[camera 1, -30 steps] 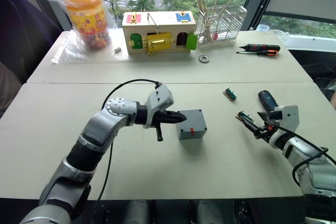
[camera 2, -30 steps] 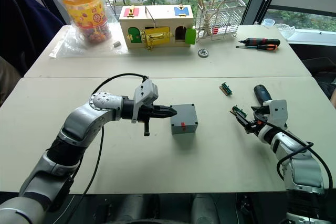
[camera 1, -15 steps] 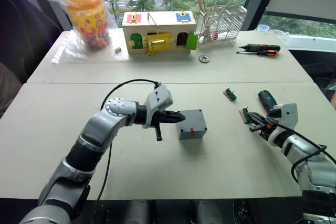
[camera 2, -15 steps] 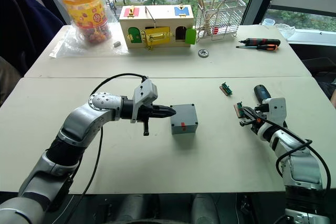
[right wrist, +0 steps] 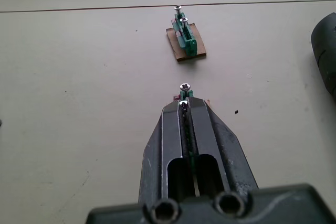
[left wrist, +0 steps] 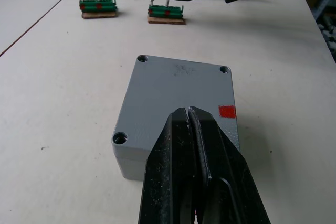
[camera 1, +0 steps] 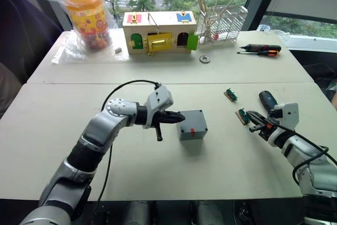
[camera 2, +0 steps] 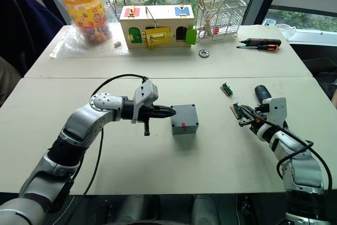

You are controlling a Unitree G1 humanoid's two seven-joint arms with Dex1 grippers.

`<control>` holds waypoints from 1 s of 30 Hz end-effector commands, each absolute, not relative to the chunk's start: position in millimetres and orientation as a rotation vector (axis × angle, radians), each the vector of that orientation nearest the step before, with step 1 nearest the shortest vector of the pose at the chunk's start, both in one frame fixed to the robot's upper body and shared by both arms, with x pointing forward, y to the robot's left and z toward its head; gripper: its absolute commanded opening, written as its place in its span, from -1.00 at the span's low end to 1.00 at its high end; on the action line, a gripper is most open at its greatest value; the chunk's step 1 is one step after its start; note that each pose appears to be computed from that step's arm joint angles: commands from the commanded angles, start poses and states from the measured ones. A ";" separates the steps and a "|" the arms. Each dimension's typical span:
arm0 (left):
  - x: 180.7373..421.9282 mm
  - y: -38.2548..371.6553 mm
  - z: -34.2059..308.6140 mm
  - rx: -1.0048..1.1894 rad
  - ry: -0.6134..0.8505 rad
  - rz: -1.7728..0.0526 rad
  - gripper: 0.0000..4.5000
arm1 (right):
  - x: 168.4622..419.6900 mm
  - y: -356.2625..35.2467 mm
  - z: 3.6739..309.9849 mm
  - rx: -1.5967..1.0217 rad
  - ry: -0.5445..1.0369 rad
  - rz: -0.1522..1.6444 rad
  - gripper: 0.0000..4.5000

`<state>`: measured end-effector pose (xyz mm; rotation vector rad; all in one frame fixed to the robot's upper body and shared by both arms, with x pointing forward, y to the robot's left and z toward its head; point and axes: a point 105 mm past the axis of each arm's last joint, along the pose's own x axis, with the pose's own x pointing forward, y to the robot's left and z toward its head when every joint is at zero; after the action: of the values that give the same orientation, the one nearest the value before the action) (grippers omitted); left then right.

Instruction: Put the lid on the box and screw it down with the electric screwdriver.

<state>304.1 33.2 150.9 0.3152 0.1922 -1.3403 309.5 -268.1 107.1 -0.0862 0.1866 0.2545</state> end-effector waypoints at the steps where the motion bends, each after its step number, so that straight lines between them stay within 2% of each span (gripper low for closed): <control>1: 302.1 29.7 158.1 0.333 0.150 -1.357 -1.00 | 309.1 -267.9 124.2 -0.087 0.127 0.254 -0.99; 7: 303.2 34.5 162.5 0.292 0.141 -1.349 -1.00 | 305.6 -265.4 149.8 -0.097 0.059 0.248 -0.99; 13: 301.3 48.6 177.7 0.222 0.145 -1.343 -1.00 | 301.3 -204.5 179.6 -0.124 0.014 0.495 -0.99; 17: 297.9 58.1 178.2 0.232 0.173 -1.332 -1.00 | 302.8 -170.9 177.3 -0.124 0.046 0.631 -0.99; 21: 296.7 65.1 176.5 0.233 0.197 -1.305 -1.00 | 305.9 -153.8 169.7 -0.116 0.078 0.703 -0.99; 30: 295.5 68.7 173.6 0.201 0.212 -1.257 -1.00 | 312.9 -145.9 158.6 -0.137 0.118 0.764 -0.99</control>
<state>299.0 70.5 159.4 0.1951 0.2712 -1.2494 311.8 -147.7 147.0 -0.1080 0.1655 0.7501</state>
